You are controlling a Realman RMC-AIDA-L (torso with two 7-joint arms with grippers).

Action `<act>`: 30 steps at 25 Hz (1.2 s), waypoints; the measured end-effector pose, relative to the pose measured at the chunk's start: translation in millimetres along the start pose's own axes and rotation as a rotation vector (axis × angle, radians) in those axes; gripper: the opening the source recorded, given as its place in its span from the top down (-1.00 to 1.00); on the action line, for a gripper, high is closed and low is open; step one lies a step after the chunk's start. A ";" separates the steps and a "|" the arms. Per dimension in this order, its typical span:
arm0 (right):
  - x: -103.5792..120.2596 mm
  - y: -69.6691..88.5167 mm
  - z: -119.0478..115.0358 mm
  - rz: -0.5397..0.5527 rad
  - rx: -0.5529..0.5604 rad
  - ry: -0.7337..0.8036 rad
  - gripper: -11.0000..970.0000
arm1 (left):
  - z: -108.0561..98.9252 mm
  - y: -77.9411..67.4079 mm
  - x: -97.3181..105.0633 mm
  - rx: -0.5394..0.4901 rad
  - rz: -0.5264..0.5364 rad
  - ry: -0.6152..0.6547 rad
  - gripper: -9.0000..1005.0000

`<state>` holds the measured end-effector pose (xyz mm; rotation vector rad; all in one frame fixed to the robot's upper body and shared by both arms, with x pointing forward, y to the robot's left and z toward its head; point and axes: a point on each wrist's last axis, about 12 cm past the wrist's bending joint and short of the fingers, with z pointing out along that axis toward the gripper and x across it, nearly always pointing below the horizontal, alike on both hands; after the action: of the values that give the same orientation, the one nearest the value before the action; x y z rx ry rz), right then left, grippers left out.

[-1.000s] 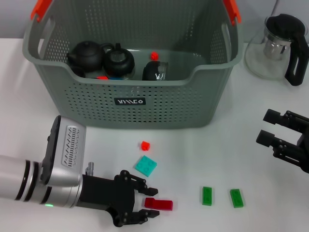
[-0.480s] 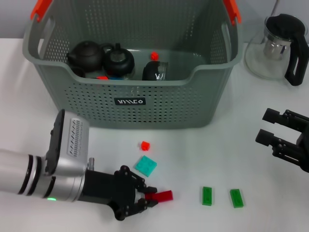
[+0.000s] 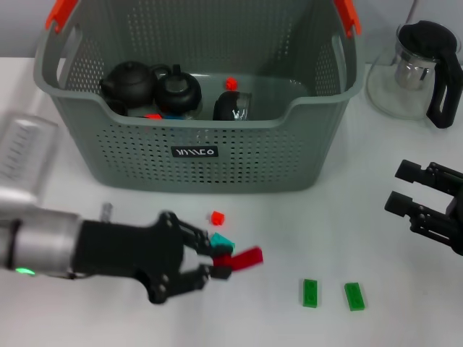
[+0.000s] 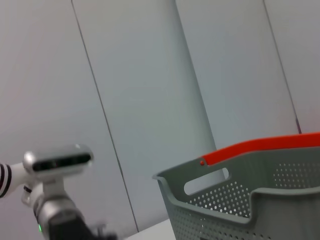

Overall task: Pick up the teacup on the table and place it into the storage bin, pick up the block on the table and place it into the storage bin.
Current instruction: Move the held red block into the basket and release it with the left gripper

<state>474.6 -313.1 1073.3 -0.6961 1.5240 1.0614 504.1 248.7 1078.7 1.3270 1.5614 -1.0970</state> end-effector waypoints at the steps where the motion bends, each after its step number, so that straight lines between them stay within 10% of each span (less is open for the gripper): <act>1: -0.3 -0.2 0.3 -0.001 -0.001 0.000 -0.38 | -9.2 -0.7 -7.6 0.011 0.000 -0.070 0.60; 9: -1.3 -0.6 1.6 -0.003 -0.006 -0.001 -0.39 | -49.0 27.0 -59.9 -0.168 0.001 -0.408 0.59; 18: 0.2 0.8 3.5 0.001 -0.014 0.002 -0.39 | -43.1 105.6 -133.2 -0.473 -0.204 -0.023 0.57; 30: 0.3 0.9 3.6 0.002 -0.013 0.001 -0.39 | -10.6 131.2 -141.1 -0.695 -0.252 0.257 0.56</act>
<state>475.3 -309.5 1073.3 -0.7043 1.5195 1.0733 652.7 226.2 1199.7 0.8252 2.0872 -0.4395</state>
